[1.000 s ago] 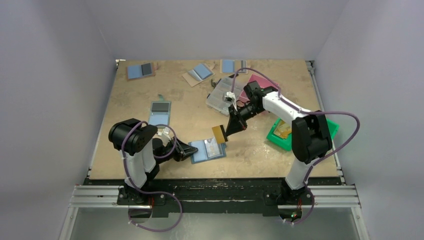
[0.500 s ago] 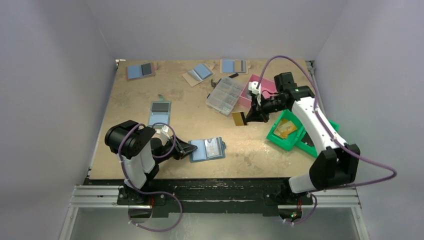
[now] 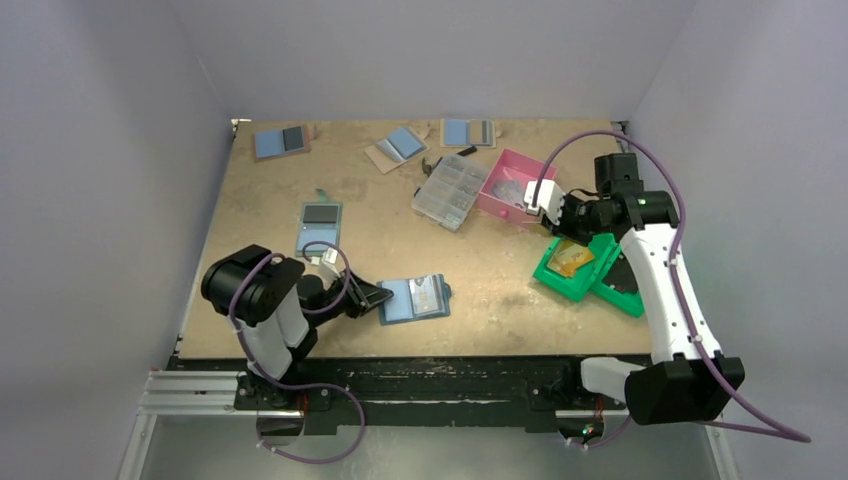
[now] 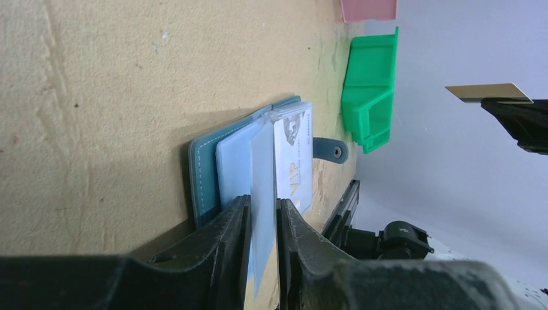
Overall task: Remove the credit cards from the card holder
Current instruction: Place the credit card in the storage box.
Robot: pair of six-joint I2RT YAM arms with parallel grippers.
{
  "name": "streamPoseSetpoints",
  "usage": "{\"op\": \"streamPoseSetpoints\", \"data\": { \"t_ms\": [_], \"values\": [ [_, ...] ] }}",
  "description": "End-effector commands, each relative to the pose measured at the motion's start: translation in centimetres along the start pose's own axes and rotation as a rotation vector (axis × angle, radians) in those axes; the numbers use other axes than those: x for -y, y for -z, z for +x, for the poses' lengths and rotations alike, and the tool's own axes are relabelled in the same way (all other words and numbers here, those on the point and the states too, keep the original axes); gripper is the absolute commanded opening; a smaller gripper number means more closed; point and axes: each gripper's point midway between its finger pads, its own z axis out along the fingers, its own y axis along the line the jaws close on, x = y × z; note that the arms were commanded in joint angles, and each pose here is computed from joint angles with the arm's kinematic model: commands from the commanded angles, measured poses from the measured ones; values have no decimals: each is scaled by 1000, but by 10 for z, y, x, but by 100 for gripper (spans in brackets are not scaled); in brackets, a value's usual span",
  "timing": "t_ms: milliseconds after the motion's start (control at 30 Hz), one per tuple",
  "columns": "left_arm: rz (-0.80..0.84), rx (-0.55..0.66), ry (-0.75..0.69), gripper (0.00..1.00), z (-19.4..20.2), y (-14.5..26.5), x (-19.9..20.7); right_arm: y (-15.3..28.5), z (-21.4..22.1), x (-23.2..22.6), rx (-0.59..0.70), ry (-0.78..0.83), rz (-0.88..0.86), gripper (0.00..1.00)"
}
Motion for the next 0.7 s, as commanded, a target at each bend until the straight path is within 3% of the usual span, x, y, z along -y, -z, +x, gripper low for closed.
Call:
{"op": "streamPoseSetpoints", "data": {
  "t_ms": [0, 100, 200, 433, 667],
  "values": [
    [-37, 18, -60, 24, 5, 17, -8, 22, 21, 8, -104, 77, 79, 0],
    [-62, 25, -110, 25, 0, 17, -8, 28, 28, 10, -129, 81, 102, 0],
    [-186, 12, -168, 27, -5, 19, -22, 30, 31, 10, -146, 95, 110, 0],
    [-343, 105, -333, 55, -40, 40, -9, 41, 40, 17, -182, 112, 163, 0],
    [-350, 57, -334, 57, -34, 39, -10, 46, 46, 18, -220, 141, 169, 0]
  ]
}}
